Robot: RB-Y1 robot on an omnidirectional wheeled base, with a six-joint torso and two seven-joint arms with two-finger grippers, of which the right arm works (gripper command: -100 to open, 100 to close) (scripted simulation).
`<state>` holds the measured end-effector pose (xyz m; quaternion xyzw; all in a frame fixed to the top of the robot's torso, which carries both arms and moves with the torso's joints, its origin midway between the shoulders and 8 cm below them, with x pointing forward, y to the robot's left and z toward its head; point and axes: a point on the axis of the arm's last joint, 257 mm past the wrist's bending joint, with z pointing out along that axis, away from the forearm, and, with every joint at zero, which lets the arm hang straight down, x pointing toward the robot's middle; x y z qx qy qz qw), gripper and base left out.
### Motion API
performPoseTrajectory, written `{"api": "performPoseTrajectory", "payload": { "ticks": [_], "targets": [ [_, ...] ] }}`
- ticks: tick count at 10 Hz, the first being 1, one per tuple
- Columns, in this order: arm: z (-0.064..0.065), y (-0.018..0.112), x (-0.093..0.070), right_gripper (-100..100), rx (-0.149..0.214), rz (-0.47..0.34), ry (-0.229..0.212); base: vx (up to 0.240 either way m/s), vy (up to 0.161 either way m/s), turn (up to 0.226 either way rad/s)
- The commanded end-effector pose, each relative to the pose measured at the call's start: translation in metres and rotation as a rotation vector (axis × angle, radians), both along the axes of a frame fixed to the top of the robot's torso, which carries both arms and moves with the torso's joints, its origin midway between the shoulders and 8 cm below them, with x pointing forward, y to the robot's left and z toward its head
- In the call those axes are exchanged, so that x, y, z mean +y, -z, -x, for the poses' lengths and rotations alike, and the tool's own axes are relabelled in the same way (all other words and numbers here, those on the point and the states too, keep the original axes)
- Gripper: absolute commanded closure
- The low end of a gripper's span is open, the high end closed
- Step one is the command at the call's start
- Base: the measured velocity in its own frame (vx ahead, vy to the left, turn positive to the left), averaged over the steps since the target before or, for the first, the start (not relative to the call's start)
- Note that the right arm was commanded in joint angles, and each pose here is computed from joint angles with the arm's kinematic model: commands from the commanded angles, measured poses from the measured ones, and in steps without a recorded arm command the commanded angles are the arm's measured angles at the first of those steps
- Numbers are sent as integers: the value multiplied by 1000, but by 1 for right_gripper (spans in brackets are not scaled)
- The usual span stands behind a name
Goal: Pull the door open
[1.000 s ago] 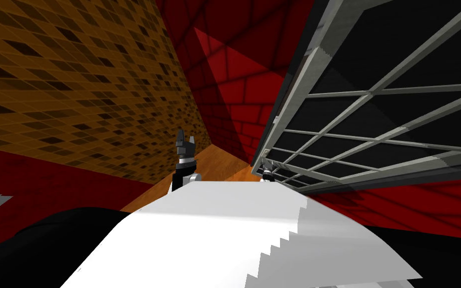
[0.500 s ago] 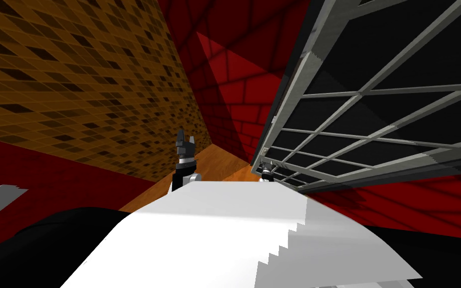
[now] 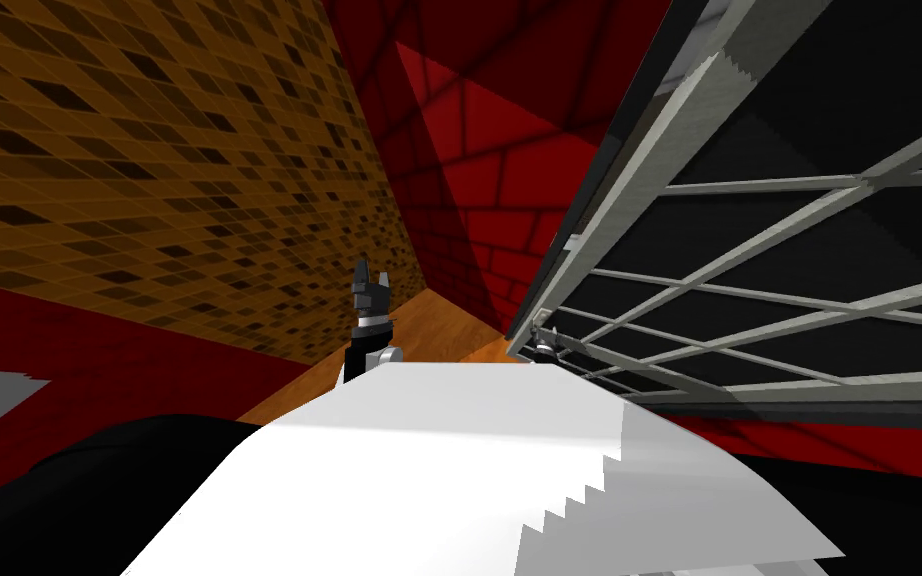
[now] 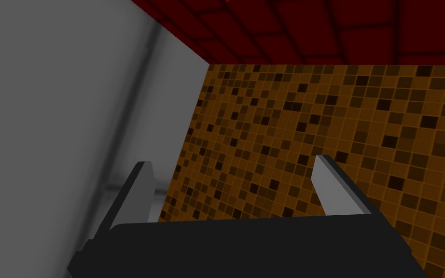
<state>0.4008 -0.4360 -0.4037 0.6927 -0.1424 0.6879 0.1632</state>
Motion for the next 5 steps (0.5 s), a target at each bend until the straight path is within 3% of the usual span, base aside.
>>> {"api": "performPoseTrajectory", "payload": {
  "ticks": [1, 3, 4, 5],
  "targets": [
    [10, -2, -19, -100, -4, -2, 15, 180, -47, 93],
    [22, -3, -39, -100, -6, -1, 31, 194, -35, 78],
    [19, -3, -33, -100, -4, 0, 26, 88, -20, 15],
    [19, -3, -33, 100, -4, 0, 26, -14, 1, -13]
  ]
}}
